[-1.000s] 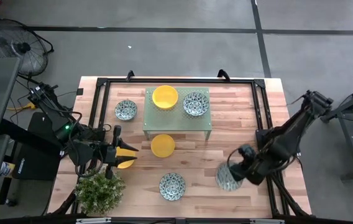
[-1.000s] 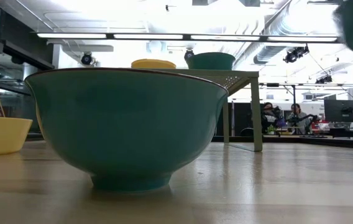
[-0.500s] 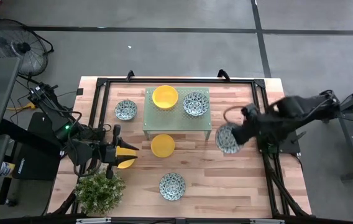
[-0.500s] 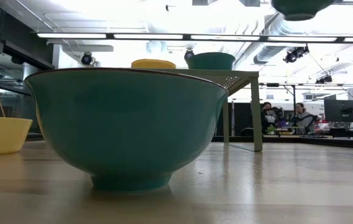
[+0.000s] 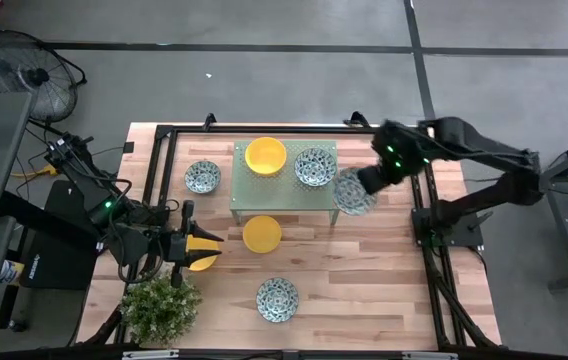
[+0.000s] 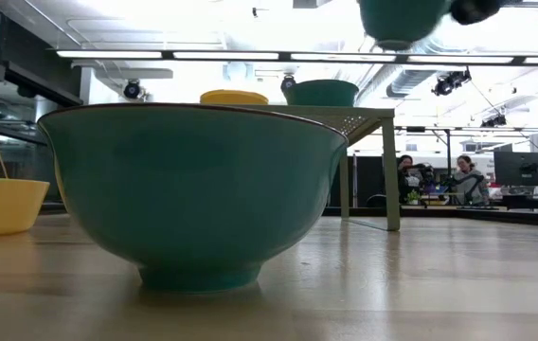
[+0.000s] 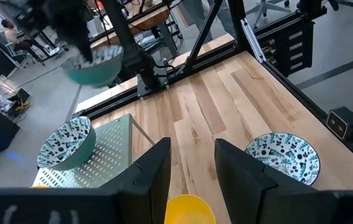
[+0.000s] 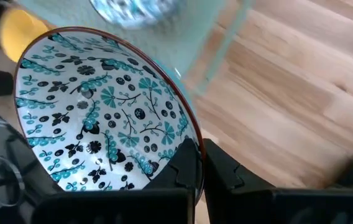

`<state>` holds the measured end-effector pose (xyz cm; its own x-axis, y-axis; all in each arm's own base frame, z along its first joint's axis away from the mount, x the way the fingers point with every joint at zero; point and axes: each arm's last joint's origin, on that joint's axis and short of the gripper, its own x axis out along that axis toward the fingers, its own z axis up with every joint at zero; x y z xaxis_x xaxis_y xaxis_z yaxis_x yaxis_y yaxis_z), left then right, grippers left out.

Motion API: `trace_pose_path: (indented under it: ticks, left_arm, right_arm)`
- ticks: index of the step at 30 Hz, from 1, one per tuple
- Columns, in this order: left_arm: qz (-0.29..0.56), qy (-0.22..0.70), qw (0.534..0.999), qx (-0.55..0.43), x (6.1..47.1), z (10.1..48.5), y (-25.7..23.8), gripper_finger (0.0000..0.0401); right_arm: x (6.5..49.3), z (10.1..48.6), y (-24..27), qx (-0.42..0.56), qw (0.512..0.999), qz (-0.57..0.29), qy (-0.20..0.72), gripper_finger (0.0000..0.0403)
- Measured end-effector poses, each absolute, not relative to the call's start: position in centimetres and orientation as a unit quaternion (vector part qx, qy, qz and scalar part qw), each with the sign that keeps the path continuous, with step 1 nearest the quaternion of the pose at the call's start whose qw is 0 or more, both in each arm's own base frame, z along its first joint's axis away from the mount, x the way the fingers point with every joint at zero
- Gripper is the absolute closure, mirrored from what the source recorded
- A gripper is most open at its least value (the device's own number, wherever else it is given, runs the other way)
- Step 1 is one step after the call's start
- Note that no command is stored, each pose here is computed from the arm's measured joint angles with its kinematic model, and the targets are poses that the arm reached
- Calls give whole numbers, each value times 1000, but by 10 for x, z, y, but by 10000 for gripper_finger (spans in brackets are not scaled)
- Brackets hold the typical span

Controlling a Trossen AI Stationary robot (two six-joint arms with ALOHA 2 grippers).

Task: Pick & Place Mini bowls
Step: Stack the blue bowl on top of the blue bowl on the shelf

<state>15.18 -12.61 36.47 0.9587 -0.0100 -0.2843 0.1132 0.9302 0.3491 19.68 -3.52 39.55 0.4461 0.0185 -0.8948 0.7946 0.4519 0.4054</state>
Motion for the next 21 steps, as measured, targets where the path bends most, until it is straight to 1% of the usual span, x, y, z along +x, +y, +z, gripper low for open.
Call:
trace_pose_path:
  ticks: [5, 10, 15, 21]
  left_arm:
    - [-32, 134, 974, 178, 152, 366, -127, 280]
    - [-31, 133, 975, 178, 152, 366, -127, 280]
    - [-31, 133, 975, 177, 152, 366, -127, 280]
    - [-31, 134, 974, 177, 152, 366, -127, 280]
  right_arm:
    - [227, 387, -65, 465, 742, -233, 422, 402]
    - [249, 375, -92, 475, 749, -226, 403, 402]
    - [259, 366, -111, 490, 744, -226, 393, 402]
    - [258, 364, -123, 505, 734, -244, 384, 402]
